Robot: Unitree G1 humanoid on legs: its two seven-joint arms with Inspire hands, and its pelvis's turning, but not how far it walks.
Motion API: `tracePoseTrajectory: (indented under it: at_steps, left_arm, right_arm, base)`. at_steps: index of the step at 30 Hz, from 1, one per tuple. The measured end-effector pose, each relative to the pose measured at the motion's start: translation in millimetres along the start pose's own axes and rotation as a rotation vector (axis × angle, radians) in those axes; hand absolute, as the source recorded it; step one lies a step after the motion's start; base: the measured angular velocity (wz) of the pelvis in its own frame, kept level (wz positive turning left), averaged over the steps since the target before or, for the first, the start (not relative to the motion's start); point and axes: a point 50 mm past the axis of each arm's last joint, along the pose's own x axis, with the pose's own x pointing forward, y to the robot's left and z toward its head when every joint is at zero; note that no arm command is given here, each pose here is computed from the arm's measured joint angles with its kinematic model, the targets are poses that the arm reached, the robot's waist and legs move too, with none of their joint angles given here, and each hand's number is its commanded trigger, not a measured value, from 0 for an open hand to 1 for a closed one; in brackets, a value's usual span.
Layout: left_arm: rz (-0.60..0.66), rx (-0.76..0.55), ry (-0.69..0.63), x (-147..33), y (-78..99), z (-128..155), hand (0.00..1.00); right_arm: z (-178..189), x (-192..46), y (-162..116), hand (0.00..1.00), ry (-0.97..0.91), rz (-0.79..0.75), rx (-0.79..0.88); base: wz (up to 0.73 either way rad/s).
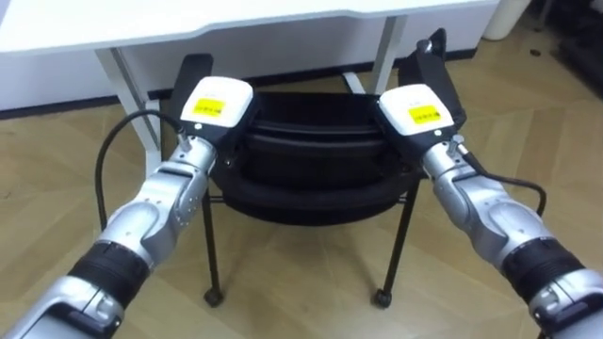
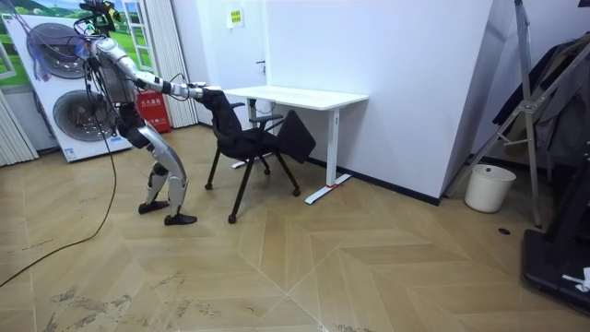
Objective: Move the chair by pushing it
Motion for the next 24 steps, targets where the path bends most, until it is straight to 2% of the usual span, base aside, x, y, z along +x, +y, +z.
tracePoseTrajectory:
  at_steps: [3, 9, 24]
  left_arm:
    - [0.008, 0.005, 0.001, 1.8, 3.2, -0.7, 1.0]
    - [-0.008, 0.012, 0.004, 1.0, -1.3, 2.4, 1.0]
    - [-0.012, -0.007, 0.028, -10.1, -11.7, 6.5, 1.0]
  right_arm:
    - [0.1, 1.6, -2.3, 1.0, 0.0, -0.006, 0.005]
    - [-0.9, 0.3, 2.7, 1.0, -0.001, 0.014, 0.015]
    - [0.4, -3.9, 8.6, 1.0, -0.008, 0.027, 0.0]
  base:
    - [0.19]
    - [0.23]
    - [0.0]
